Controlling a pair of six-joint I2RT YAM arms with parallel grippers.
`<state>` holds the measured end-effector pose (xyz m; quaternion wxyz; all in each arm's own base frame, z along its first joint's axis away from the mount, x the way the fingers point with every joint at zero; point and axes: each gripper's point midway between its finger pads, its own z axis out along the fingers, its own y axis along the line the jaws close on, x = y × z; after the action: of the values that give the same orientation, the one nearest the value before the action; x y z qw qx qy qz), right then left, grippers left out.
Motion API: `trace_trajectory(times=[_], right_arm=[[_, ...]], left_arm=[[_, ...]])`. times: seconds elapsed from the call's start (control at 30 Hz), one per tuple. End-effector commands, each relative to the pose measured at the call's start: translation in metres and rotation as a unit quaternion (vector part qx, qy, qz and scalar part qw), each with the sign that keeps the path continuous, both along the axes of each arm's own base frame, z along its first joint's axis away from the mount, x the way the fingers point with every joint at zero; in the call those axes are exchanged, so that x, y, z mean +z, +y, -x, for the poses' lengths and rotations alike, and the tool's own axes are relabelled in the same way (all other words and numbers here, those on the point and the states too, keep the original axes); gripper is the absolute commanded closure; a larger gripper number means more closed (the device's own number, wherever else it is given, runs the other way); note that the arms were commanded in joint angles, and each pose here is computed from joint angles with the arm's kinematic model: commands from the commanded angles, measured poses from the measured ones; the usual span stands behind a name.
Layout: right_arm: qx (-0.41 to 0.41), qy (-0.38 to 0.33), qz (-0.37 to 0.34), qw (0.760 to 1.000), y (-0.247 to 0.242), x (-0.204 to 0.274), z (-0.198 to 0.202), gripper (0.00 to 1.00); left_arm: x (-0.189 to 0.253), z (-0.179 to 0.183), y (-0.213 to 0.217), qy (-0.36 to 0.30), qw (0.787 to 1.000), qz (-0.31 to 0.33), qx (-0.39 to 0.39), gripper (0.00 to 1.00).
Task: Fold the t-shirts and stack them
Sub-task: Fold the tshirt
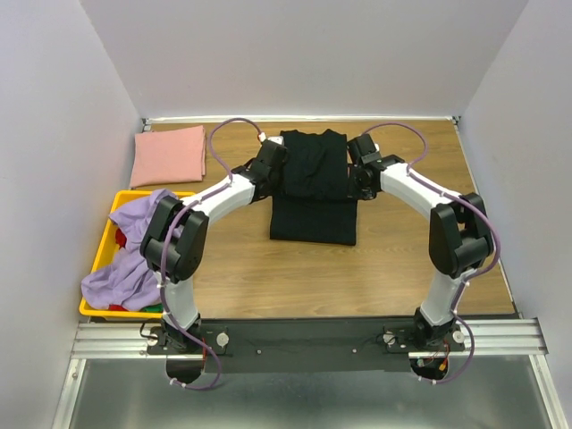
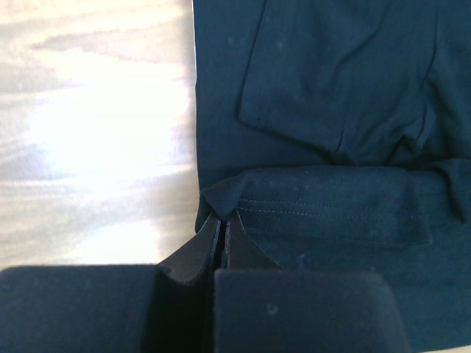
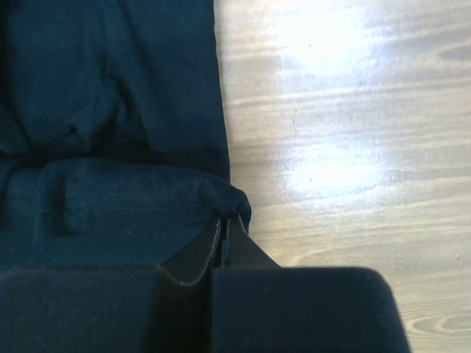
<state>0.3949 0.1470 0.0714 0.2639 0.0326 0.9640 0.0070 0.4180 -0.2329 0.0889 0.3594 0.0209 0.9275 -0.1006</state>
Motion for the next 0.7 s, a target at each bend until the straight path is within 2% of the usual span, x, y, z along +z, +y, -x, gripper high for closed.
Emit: trace_trajectory(times=[0.0,0.4,0.57,0.6,0.63,0.67], right_arm=[[0.002,-0.025,-0.004,1.0,0.0,0.009,-0.022,0.99],[0.002,-0.025,0.002,1.0,0.0,-0.018,-0.034,0.99],[0.004,-0.021,0.004,1.0,0.001,-0.026,-0.036,0.91],[0.006,-0.022,0.002,1.0,0.001,-0.024,-0.037,0.87],[0.012,-0.021,-0.002,1.0,0.004,-0.024,-0.036,0.77],[0.017,-0.022,-0.006,1.0,0.005,-0.021,-0.037,0.73]], left_arm=[[0.007,-0.022,0.003,-0.03,1.0,-0.003,0.006,1.0],[-0.025,-0.034,0.002,-0.018,1.0,-0.013,0.005,1.0],[-0.031,-0.035,0.002,-0.015,1.0,-0.015,0.003,0.78],[-0.029,-0.036,0.002,-0.017,1.0,-0.015,0.002,0.65],[-0.024,-0.036,0.001,-0.023,1.0,-0.013,0.001,0.58],[-0.019,-0.036,0.001,-0.027,1.0,-0.012,0.0,0.52]])
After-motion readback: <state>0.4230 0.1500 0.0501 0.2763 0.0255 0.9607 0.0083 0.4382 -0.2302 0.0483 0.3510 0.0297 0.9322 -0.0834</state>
